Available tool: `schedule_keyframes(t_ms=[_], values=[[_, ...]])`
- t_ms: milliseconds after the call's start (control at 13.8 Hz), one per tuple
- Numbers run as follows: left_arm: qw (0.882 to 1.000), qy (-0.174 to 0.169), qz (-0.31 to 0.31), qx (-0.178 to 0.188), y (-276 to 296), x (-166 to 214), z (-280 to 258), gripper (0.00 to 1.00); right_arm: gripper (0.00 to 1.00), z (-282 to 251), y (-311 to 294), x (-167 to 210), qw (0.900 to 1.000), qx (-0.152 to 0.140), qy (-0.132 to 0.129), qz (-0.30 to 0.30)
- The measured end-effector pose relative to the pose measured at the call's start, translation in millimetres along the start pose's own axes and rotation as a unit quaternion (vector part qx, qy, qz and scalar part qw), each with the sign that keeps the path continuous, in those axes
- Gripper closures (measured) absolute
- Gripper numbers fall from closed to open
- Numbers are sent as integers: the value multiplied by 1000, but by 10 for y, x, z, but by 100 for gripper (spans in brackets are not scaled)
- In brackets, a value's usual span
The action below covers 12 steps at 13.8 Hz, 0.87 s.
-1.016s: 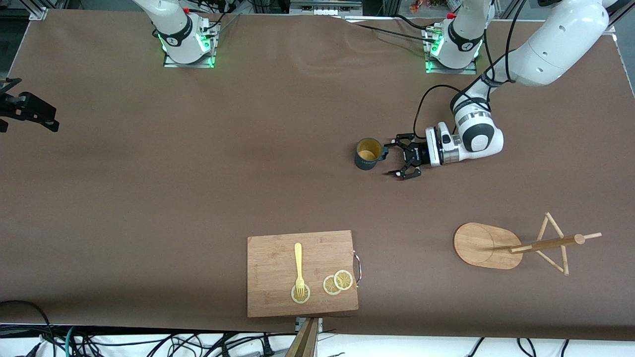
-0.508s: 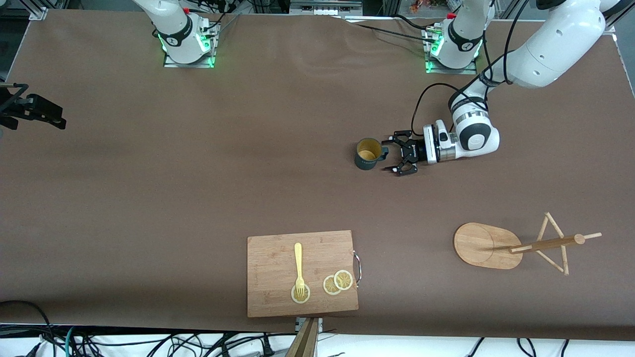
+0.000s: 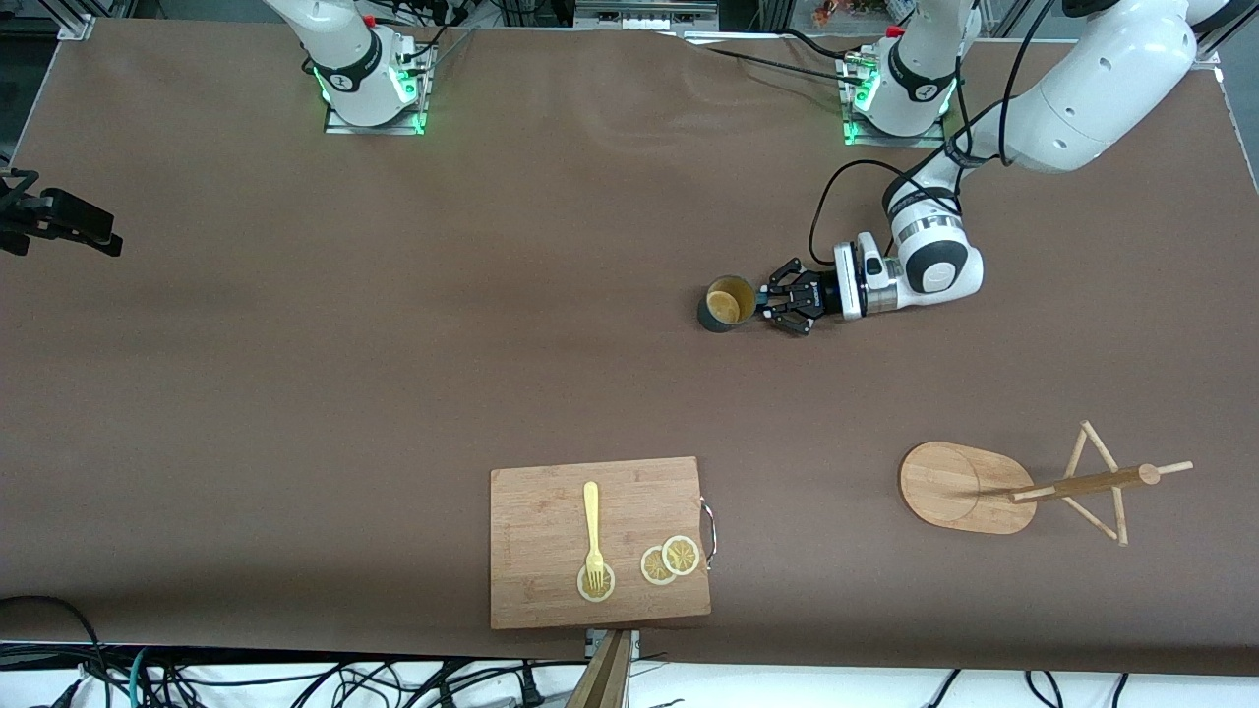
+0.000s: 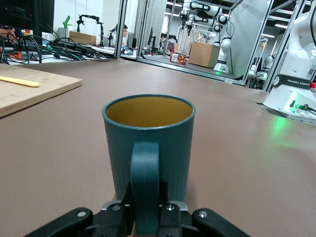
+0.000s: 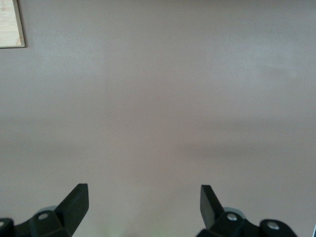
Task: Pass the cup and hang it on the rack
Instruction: 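Lift the mug and carry it toward the wooden rack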
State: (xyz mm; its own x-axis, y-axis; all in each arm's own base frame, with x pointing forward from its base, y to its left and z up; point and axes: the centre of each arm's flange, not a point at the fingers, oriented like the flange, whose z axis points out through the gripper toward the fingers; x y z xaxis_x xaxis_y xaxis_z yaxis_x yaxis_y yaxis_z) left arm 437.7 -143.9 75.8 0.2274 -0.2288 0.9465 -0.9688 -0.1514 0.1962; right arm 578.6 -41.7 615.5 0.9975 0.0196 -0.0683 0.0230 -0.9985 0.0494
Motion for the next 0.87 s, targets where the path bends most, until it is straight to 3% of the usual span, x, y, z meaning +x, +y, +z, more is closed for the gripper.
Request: schedule_keyframes(t_ms=[290,508,871], values=[[999,35,-19,19,-111,57,-193,79,0,0,-3,0,1000,0,0,0],[996,65,-30,53,-314,201,-689,79,0,-1,-15,2,1000,0,0,-2],[984,72,-143,73,-448,119,-1882,79,0,1,-17,4,1000,0,0,-2]])
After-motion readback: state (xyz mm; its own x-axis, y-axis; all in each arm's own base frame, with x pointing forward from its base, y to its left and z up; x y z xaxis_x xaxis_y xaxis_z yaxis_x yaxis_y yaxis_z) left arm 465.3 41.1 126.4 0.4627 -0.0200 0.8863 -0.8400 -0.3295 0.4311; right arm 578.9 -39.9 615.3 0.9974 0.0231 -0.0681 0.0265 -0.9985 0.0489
